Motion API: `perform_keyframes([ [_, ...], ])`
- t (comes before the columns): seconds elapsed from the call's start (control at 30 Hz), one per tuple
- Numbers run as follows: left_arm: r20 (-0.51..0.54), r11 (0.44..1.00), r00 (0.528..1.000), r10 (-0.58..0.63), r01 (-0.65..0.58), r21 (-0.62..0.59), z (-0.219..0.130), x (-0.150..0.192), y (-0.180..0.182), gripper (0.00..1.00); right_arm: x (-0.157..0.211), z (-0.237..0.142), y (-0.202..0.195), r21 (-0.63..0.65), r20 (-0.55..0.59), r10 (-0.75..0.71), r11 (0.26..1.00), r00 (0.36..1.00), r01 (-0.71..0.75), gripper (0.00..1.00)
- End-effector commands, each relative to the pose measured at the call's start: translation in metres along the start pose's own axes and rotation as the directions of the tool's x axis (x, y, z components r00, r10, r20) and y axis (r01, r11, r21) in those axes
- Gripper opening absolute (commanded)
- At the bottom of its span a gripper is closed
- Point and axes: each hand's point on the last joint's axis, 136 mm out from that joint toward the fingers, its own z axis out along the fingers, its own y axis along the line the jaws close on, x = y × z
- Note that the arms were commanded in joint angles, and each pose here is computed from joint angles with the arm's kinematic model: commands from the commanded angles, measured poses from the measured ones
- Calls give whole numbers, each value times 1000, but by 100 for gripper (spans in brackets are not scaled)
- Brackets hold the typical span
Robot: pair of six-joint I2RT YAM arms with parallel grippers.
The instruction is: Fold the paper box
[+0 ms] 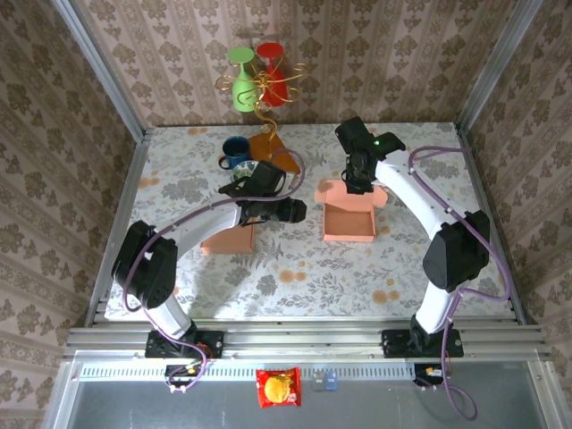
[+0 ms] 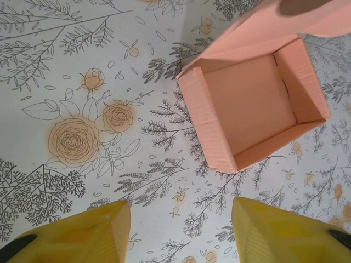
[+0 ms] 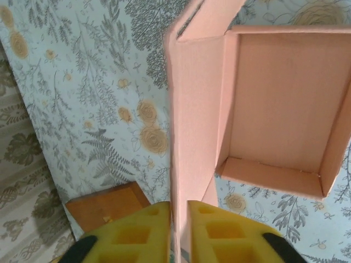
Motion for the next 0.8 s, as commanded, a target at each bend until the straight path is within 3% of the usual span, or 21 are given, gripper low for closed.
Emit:
perform_keyframes([
  [0.0, 33, 997, 998, 53, -54, 48, -1, -18, -6, 51, -4, -2, 10, -56, 3, -39, 998, 999, 39, 27],
  [0.2, 60, 980, 983, 175, -180, 87, 0, -34, -12, 52, -15, -22, 35, -173, 32, -285, 942, 958, 286, 45],
  [0.33, 94, 962, 966, 241, -251, 109, -1, -45, -11, 54, -23, -39, 48, -280, 48, -465, 843, 884, 459, 50],
  [0.4, 114, 956, 959, 259, -271, 111, -3, -51, -8, 54, -26, -49, 53, -315, 67, -576, 762, 815, 565, 54],
  [0.53, 147, 941, 943, 298, -316, 117, -6, -64, -7, 56, -41, -74, 48, -318, 180, -797, 508, 577, 801, 57],
  [0.67, 155, 911, 919, 364, -385, 145, -7, -71, -16, 57, -52, -92, 23, -317, 338, -921, 84, 195, 945, 57],
  [0.7, 147, 907, 916, 372, -393, 150, -5, -72, -16, 58, -55, -92, 12, -308, 365, -925, -16, 103, 951, 61],
  [0.77, 130, 906, 917, 378, -395, 152, -1, -73, -15, 58, -69, -87, -8, -248, 377, -926, -110, -9, 963, 67],
])
